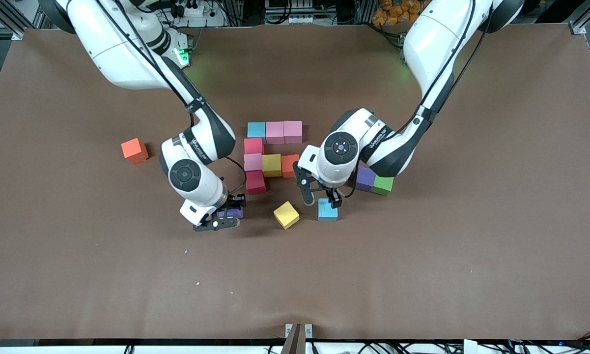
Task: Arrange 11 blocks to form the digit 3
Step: 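Carry the purple cube toward the column while the left gripper reaches blue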
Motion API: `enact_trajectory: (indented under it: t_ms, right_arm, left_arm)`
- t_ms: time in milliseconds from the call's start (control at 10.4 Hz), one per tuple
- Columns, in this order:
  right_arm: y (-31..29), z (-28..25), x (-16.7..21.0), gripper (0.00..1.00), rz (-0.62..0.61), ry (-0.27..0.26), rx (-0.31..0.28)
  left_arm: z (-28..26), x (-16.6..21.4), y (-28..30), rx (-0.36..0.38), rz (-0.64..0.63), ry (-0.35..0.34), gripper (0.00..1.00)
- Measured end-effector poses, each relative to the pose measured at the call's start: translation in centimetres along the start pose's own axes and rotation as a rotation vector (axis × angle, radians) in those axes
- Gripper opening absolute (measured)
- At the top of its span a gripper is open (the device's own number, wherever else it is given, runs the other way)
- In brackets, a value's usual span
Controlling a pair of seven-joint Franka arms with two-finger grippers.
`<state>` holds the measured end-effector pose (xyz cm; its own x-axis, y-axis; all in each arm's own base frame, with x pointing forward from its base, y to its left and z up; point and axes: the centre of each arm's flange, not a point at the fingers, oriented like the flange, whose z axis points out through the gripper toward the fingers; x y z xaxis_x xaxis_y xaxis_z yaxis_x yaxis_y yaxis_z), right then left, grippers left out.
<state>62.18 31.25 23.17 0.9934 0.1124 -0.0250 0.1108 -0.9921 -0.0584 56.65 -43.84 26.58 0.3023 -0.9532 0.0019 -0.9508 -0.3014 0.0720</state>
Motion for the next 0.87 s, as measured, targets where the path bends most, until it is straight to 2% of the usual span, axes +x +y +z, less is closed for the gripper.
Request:
enact_trajectory:
  t_ms: [386, 868]
  right_arm:
    - [-3.6, 0.9, -0.3, 0.59, 0.036, 0.002, 0.007]
    - [-5.1, 3.0, -0.2, 0.59, 0.062, -0.026, 0.000]
  left_arm:
    - [0.3, -3.3, -4.4, -0.005, 0.011, 0.000, 1.00]
    - [1.0, -3.2, -4.2, -0.015, 0.032, -0.003, 1.00]
